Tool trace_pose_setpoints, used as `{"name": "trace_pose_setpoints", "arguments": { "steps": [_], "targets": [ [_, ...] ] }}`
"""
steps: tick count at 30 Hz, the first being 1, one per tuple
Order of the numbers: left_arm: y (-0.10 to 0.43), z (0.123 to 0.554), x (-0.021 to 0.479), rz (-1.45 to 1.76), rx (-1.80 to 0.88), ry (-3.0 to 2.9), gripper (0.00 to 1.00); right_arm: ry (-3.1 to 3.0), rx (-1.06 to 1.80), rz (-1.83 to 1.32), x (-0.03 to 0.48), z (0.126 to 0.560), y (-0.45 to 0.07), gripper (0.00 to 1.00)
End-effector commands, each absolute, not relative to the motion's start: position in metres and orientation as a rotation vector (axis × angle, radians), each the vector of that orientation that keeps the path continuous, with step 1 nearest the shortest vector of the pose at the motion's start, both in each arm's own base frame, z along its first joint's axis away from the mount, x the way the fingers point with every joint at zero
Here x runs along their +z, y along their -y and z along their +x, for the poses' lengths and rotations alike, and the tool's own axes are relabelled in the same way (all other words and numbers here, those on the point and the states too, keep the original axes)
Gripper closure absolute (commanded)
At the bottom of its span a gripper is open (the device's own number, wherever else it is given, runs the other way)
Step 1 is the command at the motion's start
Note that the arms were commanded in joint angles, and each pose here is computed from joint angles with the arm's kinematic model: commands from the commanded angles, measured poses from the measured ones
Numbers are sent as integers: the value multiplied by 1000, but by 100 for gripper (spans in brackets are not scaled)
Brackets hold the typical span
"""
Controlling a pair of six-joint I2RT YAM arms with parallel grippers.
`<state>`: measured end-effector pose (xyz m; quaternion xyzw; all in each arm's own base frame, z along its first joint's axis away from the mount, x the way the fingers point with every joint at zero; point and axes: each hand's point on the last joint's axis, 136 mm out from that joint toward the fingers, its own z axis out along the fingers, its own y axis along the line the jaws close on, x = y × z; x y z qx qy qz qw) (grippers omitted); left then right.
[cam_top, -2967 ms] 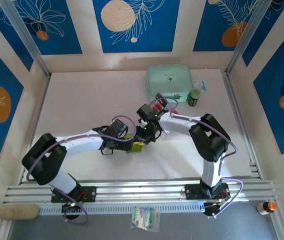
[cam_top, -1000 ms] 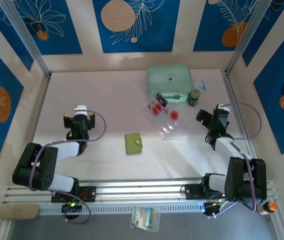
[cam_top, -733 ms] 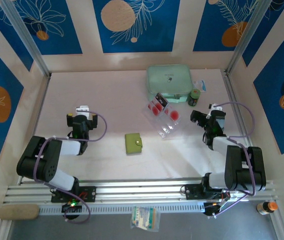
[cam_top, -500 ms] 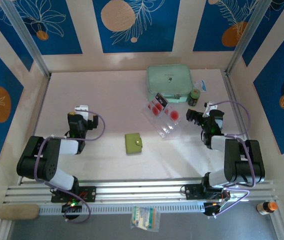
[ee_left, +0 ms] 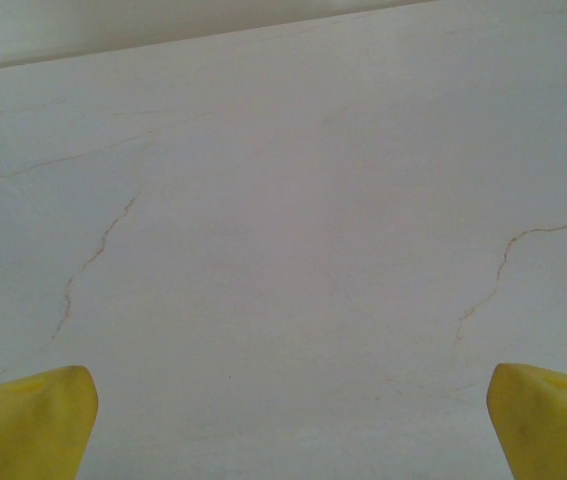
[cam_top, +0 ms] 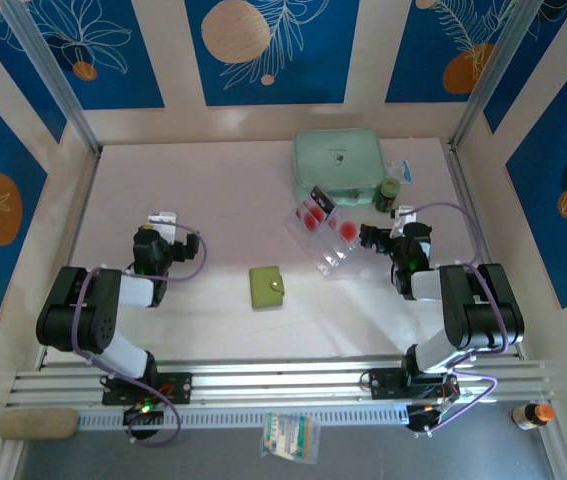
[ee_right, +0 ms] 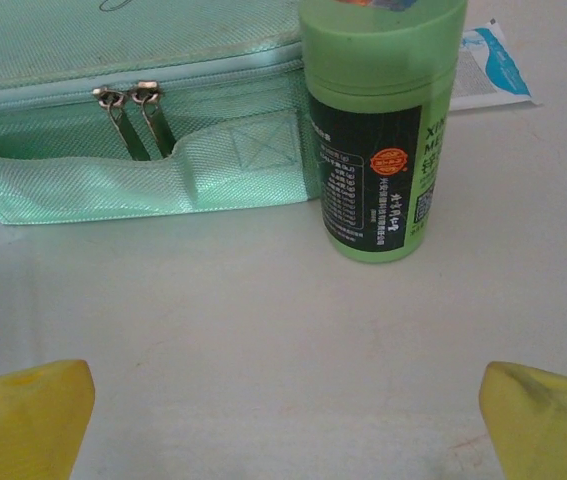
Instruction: Put the credit cards into the card holder
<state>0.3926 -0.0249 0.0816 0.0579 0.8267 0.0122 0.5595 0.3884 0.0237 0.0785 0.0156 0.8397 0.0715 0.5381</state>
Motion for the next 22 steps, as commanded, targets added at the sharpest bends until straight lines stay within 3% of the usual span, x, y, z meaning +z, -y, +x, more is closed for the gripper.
{"name": "trace_pose_setpoints", "arguments": {
  "steps": [1,22],
  "targets": [
    [25,396,91,134,17,-1906,0,-1944,135,26,94,397,-19,1],
    [25,397,91,132,14,-1907,0,-1946,147,20,94,397,-20,1]
  ]
}}
